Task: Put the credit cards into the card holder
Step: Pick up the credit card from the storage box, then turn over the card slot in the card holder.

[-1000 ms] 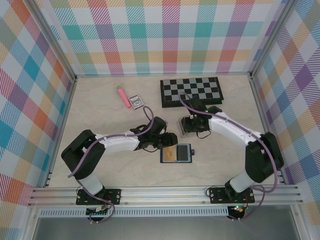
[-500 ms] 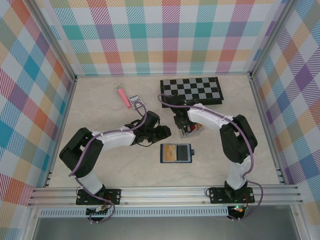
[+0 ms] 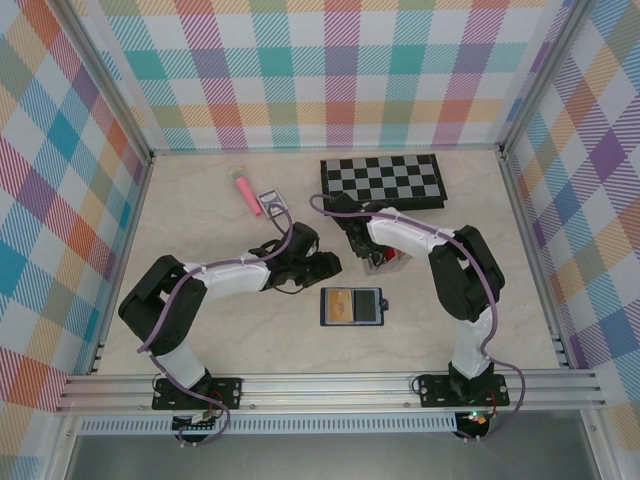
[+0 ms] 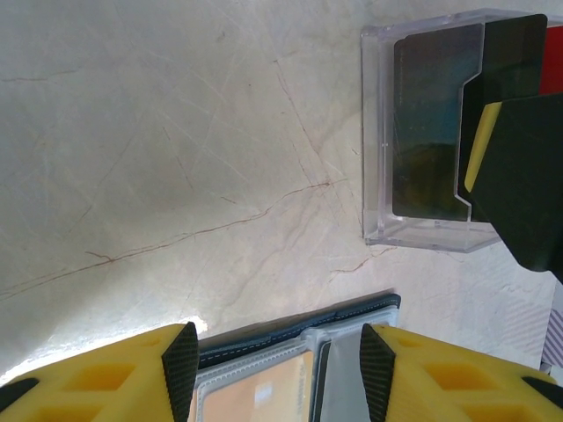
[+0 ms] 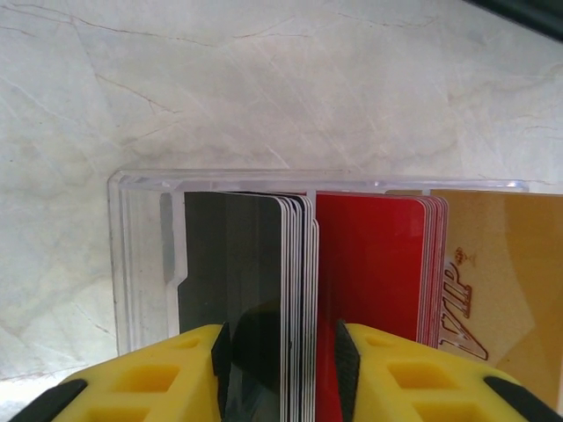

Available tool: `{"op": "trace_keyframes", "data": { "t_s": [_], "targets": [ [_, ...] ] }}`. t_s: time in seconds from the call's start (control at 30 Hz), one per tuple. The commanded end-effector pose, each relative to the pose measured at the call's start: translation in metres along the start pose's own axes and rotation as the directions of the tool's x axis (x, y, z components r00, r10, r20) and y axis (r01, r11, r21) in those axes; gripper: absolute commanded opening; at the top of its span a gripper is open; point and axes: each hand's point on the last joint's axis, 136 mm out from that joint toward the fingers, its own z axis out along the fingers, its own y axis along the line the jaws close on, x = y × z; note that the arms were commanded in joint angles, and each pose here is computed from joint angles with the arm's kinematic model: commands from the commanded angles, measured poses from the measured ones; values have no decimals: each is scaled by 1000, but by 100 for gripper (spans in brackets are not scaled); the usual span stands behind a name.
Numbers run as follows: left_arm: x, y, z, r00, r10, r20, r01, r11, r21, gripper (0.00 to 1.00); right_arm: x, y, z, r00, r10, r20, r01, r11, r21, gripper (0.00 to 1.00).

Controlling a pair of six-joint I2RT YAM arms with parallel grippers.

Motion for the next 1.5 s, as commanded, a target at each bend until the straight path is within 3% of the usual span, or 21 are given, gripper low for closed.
{"op": "trace_keyframes", "data": {
  "t_s": [0.0, 0.4, 0.57, 0.67, 0.77, 1.13, 1.27, 1.37, 1.47],
  "targets": [
    [1, 3, 1, 1000, -11, -15, 11, 1000, 0, 53, -8, -11, -14, 999, -5, 32, 4, 1000, 31, 35],
    [2, 5, 2, 1000, -11, -24, 11, 1000, -10, 53, -7, -15, -21, 999, 6, 45, -7, 1000, 23, 20],
    [3, 6, 3, 1000, -11, -27, 10, 1000, -13, 53, -6, -18, -26, 999, 12, 48, -12, 1000, 19, 19],
    [3, 6, 2, 1000, -11, -27, 11, 1000, -14, 53, -4, -15, -30, 999, 19, 46, -18, 1000, -13, 11],
    [3, 7, 2, 1000, -9, -27, 9, 1000, -18, 53, -4, -14, -38, 998, 42, 46, -39, 998, -52, 12],
    [7, 20, -11, 1000, 8, -24, -10, 997, -80, 53, 27, -5, -89, 976, 214, 33, -188, 916, -355, 3],
    [14, 30, -17, 1000, 2, -29, -5, 995, -101, 53, 55, 4, -105, 964, 267, -8, -236, 839, -490, 2],
    [20, 39, -18, 999, -3, -38, -2, 993, -120, 53, 79, 15, -107, 949, 308, -68, -290, 767, -573, 2],
    [26, 44, -15, 998, -11, -59, 3, 992, -124, 53, 99, 21, -95, 941, 318, -114, -324, 755, -570, 2]
  ]
}}
